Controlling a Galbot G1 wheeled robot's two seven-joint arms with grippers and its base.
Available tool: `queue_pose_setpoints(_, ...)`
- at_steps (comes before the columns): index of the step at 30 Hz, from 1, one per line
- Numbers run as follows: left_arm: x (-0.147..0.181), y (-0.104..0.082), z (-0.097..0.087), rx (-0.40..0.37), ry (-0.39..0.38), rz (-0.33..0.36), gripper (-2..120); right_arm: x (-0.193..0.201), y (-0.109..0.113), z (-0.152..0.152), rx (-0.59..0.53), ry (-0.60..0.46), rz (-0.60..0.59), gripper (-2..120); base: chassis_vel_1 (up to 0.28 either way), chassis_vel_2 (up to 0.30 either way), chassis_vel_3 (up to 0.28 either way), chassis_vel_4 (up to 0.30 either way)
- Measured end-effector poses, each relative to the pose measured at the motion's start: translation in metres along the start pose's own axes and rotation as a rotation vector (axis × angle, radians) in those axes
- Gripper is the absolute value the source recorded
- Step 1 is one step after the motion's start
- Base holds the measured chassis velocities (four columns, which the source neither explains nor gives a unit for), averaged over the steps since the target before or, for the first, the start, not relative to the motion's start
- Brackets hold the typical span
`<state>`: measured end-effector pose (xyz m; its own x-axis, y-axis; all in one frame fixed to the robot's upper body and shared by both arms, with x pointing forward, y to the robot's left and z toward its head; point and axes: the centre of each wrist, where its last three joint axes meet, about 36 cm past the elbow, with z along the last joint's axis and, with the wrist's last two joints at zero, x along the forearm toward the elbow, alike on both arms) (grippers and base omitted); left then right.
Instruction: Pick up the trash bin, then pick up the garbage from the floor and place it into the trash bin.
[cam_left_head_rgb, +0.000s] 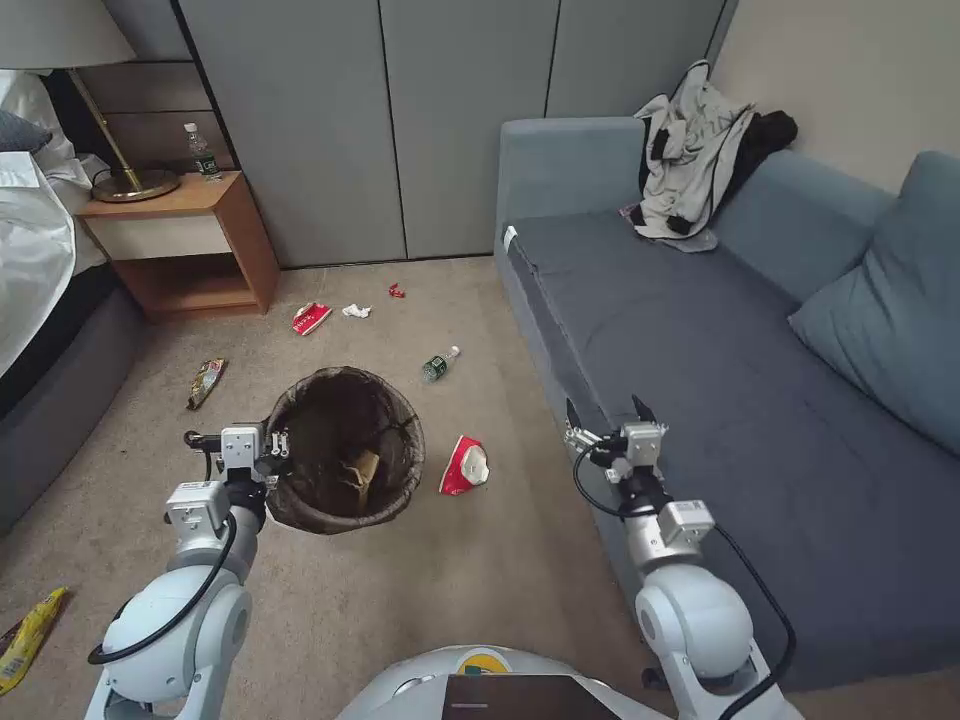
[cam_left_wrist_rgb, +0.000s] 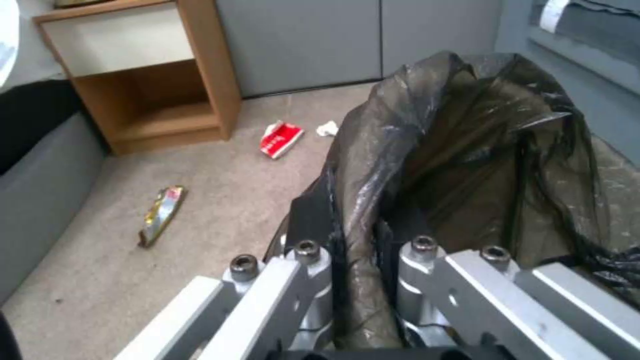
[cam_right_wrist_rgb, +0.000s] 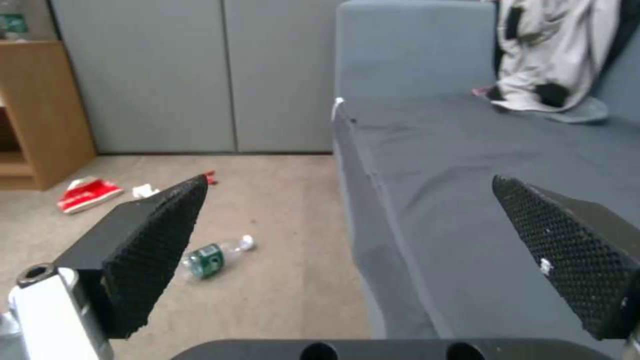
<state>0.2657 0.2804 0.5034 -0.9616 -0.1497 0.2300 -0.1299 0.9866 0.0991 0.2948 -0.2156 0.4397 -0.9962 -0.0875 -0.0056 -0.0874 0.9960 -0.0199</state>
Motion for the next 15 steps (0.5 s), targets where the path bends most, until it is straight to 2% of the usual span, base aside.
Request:
queue_pose_setpoints(9,0.002,0.005,-0.003,0.001,0.005,-0.002,7,-0.018,0.002,-0.009,-0.011,0.048,-0.098,100,0.0,0.0,0.0,0.0)
queue_pose_setpoints(15,0.004,0.006,-0.005,0.005,0.002,-0.005,7,-0.038,0.017,0.003,-0.057,0.126,-0.177,100,0.0,0.0,0.0,0.0)
